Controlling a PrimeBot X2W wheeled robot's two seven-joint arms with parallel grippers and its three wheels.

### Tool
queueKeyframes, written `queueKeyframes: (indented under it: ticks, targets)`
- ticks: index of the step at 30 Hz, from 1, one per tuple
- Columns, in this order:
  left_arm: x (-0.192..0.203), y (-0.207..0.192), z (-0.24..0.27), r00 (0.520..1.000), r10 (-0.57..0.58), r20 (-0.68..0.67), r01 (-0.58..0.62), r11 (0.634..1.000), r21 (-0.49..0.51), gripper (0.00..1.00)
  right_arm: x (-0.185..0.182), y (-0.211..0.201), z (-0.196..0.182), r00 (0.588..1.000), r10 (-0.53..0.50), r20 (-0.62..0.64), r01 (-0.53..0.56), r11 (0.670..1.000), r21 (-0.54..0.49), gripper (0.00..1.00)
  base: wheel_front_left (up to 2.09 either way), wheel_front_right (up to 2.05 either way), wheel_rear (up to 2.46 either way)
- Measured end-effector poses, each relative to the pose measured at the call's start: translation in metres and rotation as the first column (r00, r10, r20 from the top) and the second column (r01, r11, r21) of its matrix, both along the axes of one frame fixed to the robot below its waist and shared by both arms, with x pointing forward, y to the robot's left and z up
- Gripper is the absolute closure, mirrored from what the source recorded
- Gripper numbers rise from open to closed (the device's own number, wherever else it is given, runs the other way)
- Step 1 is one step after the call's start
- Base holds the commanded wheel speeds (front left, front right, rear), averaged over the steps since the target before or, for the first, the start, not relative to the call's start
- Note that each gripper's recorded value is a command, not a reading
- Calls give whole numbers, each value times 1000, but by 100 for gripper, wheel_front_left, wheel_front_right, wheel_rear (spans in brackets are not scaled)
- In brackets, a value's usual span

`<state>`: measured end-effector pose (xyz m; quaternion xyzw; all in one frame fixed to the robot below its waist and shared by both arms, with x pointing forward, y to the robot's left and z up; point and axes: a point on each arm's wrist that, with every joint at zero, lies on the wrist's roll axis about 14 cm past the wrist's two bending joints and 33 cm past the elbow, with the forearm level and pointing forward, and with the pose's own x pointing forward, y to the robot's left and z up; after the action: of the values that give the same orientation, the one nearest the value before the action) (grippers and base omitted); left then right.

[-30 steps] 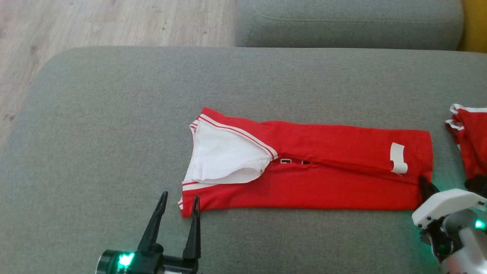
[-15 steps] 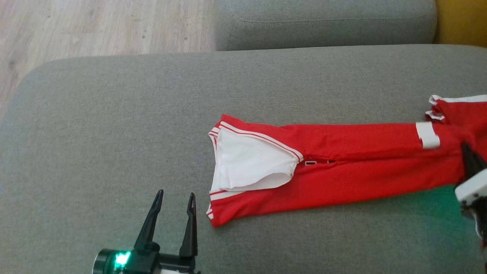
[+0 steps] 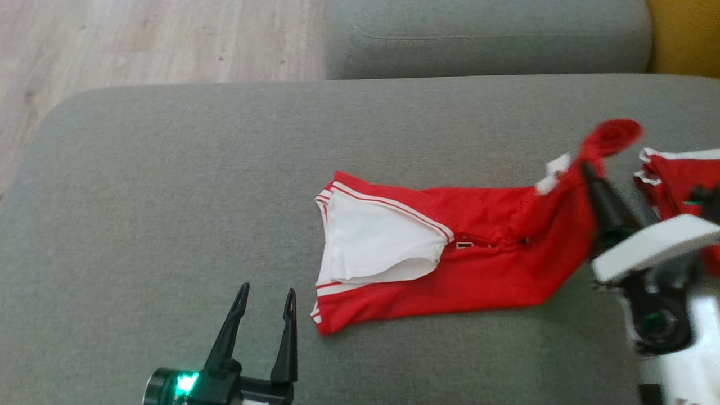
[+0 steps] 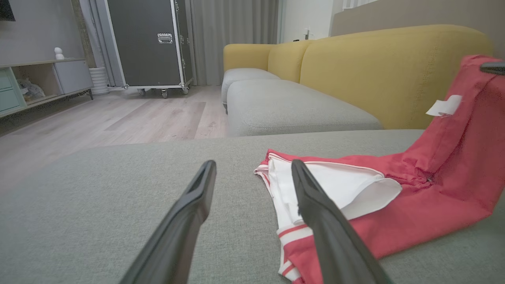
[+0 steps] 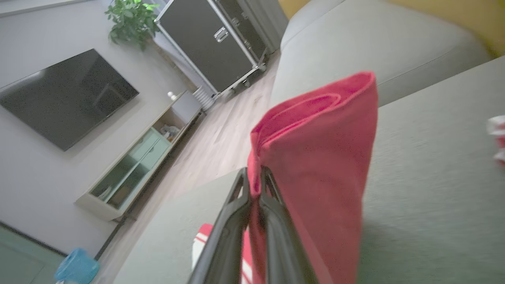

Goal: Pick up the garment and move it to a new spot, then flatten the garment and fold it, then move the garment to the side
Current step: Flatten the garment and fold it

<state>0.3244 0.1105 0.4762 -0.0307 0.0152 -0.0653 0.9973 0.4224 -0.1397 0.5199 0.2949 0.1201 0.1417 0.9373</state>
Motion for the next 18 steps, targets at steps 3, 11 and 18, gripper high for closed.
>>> queueKeyframes:
  ticks: [3, 11, 18]
  targets:
    - [-3, 5, 0, 1000, 19, 0, -19, 1000, 1, 0, -4, 42, 3, 995, 101, -2, -101, 995, 24, 100, 0, 0, 0]
    - [-15, 20, -4, 997, 74, -13, -74, 997, -1, 0, -30, 136, -5, 930, 365, -49, -361, 930, 70, 100, 0, 0, 0]
    - [-24, 26, -11, 994, 99, -37, -100, 995, -1, 0, -62, 188, -33, 861, 496, -115, -478, 865, 151, 100, 0, 0, 0]
